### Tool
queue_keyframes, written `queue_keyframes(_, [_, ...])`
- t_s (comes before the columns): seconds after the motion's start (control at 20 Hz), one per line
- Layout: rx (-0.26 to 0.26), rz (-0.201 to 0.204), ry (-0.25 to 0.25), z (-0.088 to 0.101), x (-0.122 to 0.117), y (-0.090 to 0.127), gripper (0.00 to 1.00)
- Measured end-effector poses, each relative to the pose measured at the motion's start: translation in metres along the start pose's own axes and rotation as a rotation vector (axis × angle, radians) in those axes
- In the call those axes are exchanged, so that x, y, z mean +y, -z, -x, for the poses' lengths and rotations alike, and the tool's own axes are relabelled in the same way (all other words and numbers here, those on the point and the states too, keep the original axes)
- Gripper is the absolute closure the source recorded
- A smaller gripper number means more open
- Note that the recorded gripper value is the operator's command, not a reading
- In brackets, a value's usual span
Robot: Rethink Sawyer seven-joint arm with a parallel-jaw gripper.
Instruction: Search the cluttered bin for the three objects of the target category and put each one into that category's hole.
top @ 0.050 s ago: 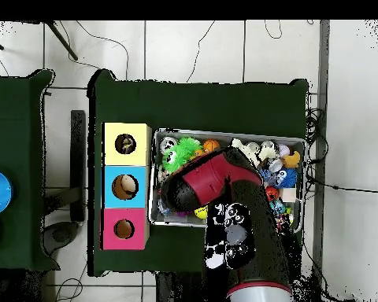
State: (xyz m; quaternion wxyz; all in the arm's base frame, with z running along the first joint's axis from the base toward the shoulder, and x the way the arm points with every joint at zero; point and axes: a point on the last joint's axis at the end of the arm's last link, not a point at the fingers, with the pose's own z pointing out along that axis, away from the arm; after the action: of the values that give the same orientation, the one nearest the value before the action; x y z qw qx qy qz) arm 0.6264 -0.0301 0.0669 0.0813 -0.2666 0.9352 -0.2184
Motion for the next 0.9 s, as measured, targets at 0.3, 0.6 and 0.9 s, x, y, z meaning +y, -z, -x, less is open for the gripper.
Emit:
queue_keyframes(0.3, [0.024,0.023,-0.079,-0.014,-0.016,-0.017,0.0])
queue_keyframes(0.6, [0.073,0.103,-0.242,-0.042,-0.036,-0.055,0.0])
queue_keyframes(0.9, [0.115,0.166,-0.319,-0.065,-0.034,-0.086,0.0])
